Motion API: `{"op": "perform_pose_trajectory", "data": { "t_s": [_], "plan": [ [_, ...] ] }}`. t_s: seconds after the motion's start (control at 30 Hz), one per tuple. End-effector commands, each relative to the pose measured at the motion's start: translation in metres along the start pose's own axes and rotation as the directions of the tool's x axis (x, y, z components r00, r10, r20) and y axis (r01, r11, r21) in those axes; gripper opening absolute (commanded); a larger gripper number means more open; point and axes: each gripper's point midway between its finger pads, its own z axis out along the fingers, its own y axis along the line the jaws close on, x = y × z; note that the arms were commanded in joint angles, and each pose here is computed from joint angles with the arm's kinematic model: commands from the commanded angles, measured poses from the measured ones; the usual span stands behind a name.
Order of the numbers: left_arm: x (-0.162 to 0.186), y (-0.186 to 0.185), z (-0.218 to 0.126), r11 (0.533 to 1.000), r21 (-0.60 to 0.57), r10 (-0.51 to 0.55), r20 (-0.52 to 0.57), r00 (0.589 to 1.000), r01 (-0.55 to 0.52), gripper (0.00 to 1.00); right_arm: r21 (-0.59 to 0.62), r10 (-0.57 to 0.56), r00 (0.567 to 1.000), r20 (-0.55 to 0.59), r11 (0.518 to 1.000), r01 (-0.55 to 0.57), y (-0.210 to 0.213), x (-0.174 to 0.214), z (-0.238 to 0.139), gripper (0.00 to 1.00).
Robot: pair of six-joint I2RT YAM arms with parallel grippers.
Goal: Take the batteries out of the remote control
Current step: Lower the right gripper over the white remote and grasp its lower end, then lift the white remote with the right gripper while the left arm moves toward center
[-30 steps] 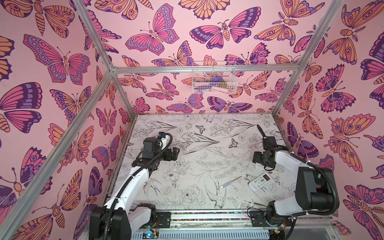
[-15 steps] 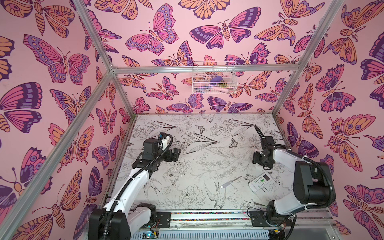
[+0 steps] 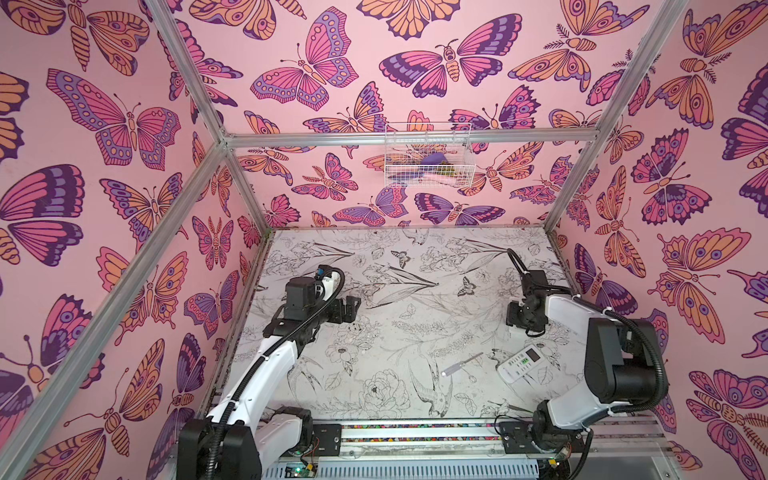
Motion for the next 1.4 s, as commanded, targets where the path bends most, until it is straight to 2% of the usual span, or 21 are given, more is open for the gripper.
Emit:
{"op": "perform_pose_trajectory", "data": {
  "t_s": [0.0, 0.27, 0.77, 0.93, 1.07, 1.23, 1.37],
  "plan": [
    [0.001, 0.001, -0.002, 1.000, 0.006, -0.019, 0.001, 1.000, 0.019, 0.99, -0.024, -0.020, 0.998, -0.057, 1.000, 0.019, 0.002, 0.012, 0.005, 0.49],
    [-0.003, 0.002, -0.005, 1.000, -0.002, -0.006, 0.014, 1.000, 0.006, 0.99, -0.045, -0.010, 1.000, -0.018, 0.999, 0.009, 0.004, 0.008, -0.002, 0.47],
    [-0.014, -0.003, -0.017, 0.998, 0.000, 0.068, 0.055, 0.996, -0.069, 0.99, -0.170, 0.015, 0.983, 0.186, 0.985, 0.017, 0.022, -0.021, -0.059, 0.44],
    [-0.015, -0.019, -0.021, 0.990, 0.071, 0.119, 0.063, 0.991, -0.123, 0.99, -0.222, -0.002, 0.962, 0.271, 0.973, 0.065, 0.037, -0.029, -0.084, 0.42],
    [-0.016, -0.046, -0.024, 0.958, 0.185, 0.210, 0.067, 0.975, -0.219, 0.99, -0.252, -0.046, 0.944, 0.326, 0.958, 0.133, 0.052, -0.036, -0.106, 0.42],
    [-0.017, -0.053, -0.029, 0.950, 0.209, 0.228, 0.046, 0.973, -0.233, 0.99, -0.273, -0.075, 0.927, 0.369, 0.944, 0.185, 0.065, -0.039, -0.126, 0.42],
    [-0.023, -0.059, -0.033, 0.932, 0.211, 0.292, 0.052, 0.955, -0.296, 0.99, -0.294, -0.105, 0.911, 0.400, 0.926, 0.236, 0.075, -0.038, -0.137, 0.42]
  ]
}}
